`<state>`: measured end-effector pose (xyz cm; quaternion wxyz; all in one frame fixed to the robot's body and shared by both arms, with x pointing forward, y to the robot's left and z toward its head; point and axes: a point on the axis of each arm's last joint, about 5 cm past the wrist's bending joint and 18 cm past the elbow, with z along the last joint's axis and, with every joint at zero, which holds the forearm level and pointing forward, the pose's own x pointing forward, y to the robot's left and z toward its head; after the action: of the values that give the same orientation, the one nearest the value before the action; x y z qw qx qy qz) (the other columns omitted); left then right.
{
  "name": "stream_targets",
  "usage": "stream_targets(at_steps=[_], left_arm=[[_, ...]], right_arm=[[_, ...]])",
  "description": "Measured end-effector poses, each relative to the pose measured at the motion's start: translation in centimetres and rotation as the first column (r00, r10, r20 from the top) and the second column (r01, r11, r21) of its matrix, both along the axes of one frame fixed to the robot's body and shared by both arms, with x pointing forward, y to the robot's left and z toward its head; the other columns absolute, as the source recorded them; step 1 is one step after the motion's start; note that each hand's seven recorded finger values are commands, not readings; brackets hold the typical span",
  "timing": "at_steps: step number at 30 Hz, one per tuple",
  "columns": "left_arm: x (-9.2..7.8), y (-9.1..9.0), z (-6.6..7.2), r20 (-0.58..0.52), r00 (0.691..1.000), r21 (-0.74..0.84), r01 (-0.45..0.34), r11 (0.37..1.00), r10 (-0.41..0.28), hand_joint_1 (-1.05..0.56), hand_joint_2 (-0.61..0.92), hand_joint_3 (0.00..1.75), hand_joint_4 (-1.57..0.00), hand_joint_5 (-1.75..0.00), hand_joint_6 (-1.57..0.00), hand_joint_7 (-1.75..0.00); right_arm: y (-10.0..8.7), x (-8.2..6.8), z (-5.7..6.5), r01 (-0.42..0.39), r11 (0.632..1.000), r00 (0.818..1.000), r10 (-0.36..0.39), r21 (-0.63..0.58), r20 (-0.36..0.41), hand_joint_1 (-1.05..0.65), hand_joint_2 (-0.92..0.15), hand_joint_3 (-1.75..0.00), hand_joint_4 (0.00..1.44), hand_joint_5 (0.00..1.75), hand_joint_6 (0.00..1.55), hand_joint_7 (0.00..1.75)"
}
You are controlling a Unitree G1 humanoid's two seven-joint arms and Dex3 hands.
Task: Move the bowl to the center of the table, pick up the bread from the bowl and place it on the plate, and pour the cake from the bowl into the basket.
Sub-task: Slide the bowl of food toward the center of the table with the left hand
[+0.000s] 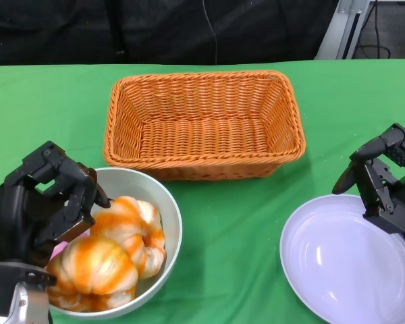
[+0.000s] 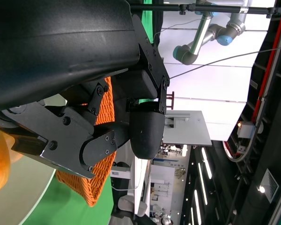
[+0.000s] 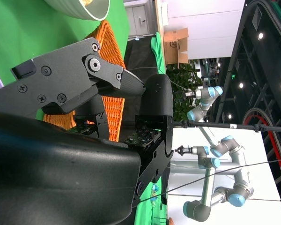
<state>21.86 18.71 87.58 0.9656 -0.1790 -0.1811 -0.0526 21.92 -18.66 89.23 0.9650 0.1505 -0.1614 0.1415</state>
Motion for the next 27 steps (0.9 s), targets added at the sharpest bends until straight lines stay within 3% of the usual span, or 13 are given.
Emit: stream_targets(at_steps=[27], left_arm=[[0.04,0.16,-0.17,0.010,1.000,-0.001,-0.004,1.000,0.004,-0.11,0.59,0.91,-0.80,-1.62,-0.86,-1.30]], right_arm=[[0.00,-0.01,-0.34,0.003,1.000,1.000,-0.003,0.001,-0.009,-0.09,-0.76,-0.85,0.79,1.67,0.67,1.43]])
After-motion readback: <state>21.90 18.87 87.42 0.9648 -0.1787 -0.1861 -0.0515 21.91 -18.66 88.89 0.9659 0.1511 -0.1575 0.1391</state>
